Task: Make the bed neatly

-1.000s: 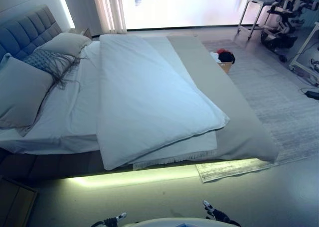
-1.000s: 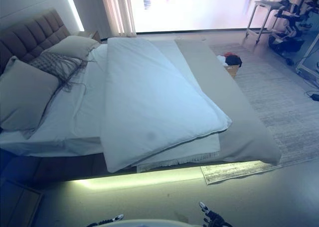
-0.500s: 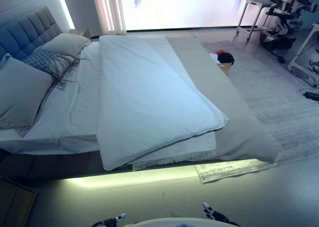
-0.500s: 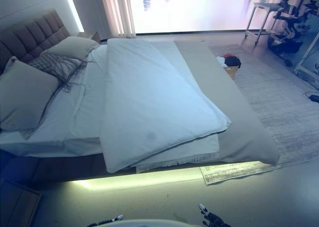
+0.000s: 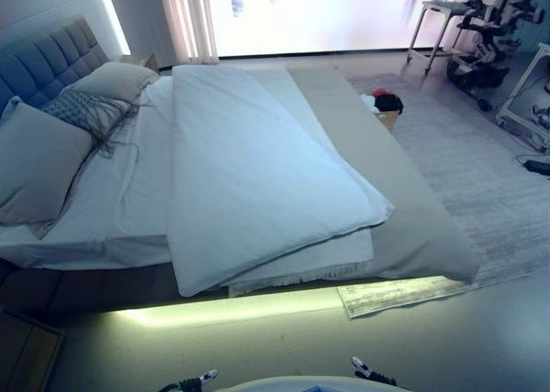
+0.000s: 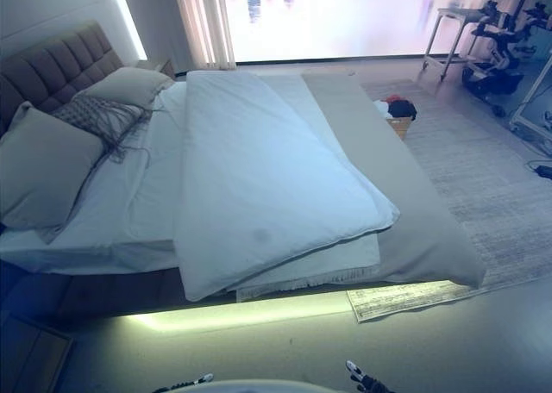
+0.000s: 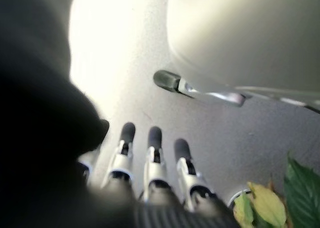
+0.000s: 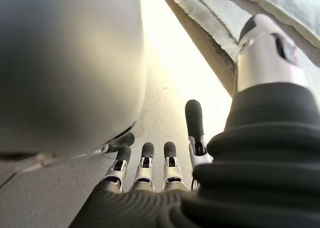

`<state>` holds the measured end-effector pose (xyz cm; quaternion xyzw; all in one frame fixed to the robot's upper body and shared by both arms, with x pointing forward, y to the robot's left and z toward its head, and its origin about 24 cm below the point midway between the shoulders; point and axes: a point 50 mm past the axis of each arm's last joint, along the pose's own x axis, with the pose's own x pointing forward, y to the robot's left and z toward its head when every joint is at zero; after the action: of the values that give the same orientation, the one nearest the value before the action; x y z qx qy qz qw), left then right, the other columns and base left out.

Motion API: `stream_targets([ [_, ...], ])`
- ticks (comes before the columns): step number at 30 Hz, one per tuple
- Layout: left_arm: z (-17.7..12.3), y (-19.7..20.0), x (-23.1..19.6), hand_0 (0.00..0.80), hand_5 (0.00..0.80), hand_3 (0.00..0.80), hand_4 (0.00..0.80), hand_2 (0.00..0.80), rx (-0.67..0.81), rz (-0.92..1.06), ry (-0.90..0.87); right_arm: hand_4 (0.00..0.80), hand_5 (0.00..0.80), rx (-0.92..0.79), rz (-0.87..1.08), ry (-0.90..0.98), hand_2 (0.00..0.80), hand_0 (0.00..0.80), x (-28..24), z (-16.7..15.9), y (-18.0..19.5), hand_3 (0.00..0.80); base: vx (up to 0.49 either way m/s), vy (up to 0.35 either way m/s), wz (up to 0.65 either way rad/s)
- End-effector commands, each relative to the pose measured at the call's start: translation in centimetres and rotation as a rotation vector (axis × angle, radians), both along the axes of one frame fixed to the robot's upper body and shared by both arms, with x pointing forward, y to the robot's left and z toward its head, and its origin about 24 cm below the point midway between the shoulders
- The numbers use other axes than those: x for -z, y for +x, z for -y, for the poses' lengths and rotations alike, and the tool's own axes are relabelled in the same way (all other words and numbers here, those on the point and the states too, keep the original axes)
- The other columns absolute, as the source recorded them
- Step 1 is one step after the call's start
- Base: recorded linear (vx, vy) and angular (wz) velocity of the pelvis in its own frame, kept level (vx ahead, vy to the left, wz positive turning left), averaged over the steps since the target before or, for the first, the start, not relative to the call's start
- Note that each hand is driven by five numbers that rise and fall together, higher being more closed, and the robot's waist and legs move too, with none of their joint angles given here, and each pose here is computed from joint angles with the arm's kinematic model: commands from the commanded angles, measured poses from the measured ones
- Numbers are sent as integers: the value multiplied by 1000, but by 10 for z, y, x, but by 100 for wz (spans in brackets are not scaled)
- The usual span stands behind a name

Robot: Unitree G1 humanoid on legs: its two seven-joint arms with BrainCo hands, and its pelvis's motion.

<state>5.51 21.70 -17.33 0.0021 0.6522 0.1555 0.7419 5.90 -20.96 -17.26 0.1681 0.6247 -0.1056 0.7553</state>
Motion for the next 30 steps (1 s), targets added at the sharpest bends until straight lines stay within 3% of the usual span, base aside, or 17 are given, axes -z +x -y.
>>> stream_targets([
  [1,11,27,-2,0,0,0,0,0,9,78,-14,0,0,-75,4,25,0,0,-2,-10,22,0,103,24,21],
  [12,7,25,-2,0,0,0,0,0,-48,91,-23,0,0,97,-10,9,0,0,-3,8,11,0,299,219,-10],
  [18,-10,31,-7,0,0,0,0,0,24,90,15,0,0,127,35,72,0,0,0,-8,10,0,240,165,-39],
  [24,-5,37,-7,0,0,0,0,0,88,80,6,0,0,160,11,35,0,0,0,-6,8,0,192,164,-7],
  [30,-10,46,-10,0,0,0,0,0,77,103,27,0,0,162,49,38,0,0,-3,2,19,0,143,-98,5],
])
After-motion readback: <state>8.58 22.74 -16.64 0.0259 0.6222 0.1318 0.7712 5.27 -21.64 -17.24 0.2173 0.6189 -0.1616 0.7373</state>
